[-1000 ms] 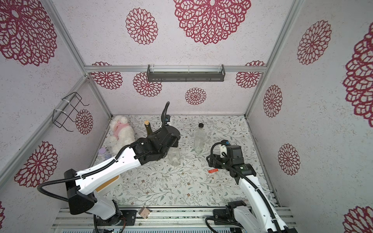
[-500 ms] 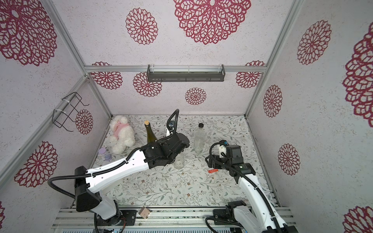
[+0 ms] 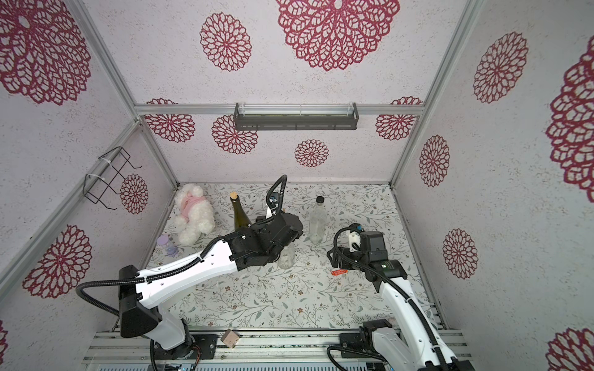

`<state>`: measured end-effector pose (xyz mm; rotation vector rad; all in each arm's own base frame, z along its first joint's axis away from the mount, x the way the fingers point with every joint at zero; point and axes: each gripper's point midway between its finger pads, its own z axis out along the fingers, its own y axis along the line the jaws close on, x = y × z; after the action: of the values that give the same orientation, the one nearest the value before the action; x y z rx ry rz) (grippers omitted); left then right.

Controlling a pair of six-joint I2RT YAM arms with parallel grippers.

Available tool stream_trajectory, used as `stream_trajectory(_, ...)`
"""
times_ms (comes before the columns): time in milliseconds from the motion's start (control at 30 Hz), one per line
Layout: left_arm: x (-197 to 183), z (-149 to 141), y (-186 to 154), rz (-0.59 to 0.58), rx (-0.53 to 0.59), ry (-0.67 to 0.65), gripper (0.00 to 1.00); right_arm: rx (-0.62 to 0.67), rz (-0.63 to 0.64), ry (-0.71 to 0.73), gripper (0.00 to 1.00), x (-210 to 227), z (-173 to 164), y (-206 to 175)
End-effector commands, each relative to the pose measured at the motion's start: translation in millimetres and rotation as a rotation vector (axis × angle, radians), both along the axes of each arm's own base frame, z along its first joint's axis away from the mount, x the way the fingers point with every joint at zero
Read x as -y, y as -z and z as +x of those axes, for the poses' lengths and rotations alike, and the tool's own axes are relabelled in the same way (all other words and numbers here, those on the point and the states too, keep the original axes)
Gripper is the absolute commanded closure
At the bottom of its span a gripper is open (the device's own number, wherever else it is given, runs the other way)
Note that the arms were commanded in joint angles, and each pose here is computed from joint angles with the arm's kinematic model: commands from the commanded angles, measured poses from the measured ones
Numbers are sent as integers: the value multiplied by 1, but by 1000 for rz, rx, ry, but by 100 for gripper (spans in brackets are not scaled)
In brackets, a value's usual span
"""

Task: Remove the label from the bottle
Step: Adjust the bottle at the center of the board.

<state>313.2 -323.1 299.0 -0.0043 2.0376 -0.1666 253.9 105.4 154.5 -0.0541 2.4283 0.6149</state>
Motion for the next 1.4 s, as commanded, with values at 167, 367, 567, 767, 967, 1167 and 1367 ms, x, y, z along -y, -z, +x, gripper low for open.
stream_trajectory(167,16,-31,-29,-23,-7,331,3,54,-7,7,18,3,4,-20)
stream_trajectory(367,13,-58,-40,-46,-12,615,0,61,-17,17,18,5,7,-26)
stream_trajectory(567,-5,-79,-49,-33,13,803,2,39,-12,18,17,6,6,-29)
stream_trajectory(767,-26,-76,-56,-131,43,915,3,20,12,19,16,4,-1,-28)
stream_trajectory(967,-33,-58,-49,-120,40,941,3,-1,42,64,16,5,0,-23)
stream_trajectory(1167,-23,-37,-33,-136,6,993,1,-19,30,82,16,8,2,-16)
stream_trajectory(1367,-15,-17,-21,-135,-9,989,2,-7,-3,95,16,13,5,-17)
